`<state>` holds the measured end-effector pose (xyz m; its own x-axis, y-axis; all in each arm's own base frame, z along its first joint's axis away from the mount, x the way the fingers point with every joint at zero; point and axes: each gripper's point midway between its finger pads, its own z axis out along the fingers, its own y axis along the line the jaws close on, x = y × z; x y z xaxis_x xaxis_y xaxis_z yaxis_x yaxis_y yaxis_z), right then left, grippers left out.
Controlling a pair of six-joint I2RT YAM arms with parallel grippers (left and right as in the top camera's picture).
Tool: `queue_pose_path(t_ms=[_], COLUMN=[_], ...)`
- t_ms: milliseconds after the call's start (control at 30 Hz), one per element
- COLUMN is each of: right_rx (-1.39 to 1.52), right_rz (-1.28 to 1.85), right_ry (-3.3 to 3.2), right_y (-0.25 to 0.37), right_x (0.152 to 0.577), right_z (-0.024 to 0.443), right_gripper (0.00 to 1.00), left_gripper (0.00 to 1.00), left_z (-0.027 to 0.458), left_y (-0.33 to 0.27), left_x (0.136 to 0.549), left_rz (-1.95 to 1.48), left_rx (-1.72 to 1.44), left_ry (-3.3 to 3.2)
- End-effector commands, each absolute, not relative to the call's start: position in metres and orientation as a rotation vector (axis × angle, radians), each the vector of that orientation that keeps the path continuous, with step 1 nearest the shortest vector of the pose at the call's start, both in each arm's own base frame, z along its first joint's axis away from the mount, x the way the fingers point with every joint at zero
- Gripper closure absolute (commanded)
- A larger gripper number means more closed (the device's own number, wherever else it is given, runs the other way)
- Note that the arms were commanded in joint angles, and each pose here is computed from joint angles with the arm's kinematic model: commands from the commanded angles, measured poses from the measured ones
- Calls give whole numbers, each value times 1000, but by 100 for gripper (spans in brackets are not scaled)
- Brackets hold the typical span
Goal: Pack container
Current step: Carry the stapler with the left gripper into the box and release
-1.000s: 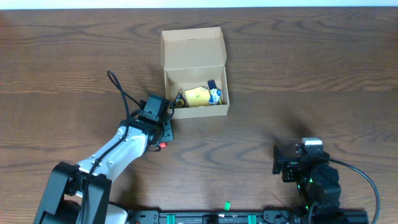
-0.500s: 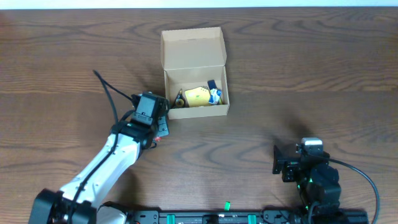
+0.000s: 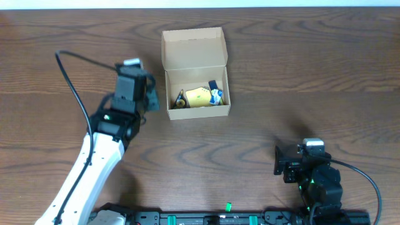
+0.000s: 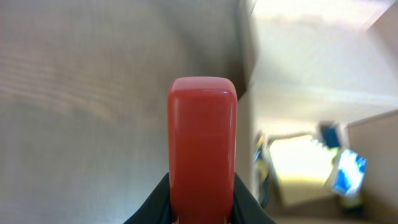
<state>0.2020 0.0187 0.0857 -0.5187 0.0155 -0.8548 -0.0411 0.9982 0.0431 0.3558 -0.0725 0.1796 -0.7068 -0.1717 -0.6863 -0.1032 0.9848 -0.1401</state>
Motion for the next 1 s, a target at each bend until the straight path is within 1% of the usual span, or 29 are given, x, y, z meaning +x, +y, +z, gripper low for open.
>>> queue_pose_path(t_ms=[0, 167, 267, 433, 567, 700, 800, 967], right_rx=[-18, -17, -17, -17, -18, -17, -18, -18], right_rz=[60, 60, 60, 60, 60, 60, 60, 59], right_ry=[2114, 2114, 2114, 2114, 2114, 2114, 2115, 2114], right_y=[17, 17, 17, 17, 17, 17, 17, 17], right_x=[202, 202, 202, 202, 202, 202, 202, 202], right_z=[85, 85, 85, 85, 85, 85, 85, 85], right_gripper=[1, 1, 1, 1, 1, 1, 1, 1], left_gripper=[87, 88, 88, 88, 87, 87, 85, 85], left_z=[208, 220, 217, 204, 188, 166, 148, 124], left_y=[-73, -88, -108, -148, -176, -197, -200, -193], left_x=[377, 404, 417, 426, 421, 408, 394, 381], left_rz=[-59, -87, -135, -191, -220, -255, -264, -220], left_rx=[-94, -49, 9, 105, 187, 264, 295, 305], left_ry=[2320, 2338, 2362, 2404, 2464, 2555, 2653, 2761])
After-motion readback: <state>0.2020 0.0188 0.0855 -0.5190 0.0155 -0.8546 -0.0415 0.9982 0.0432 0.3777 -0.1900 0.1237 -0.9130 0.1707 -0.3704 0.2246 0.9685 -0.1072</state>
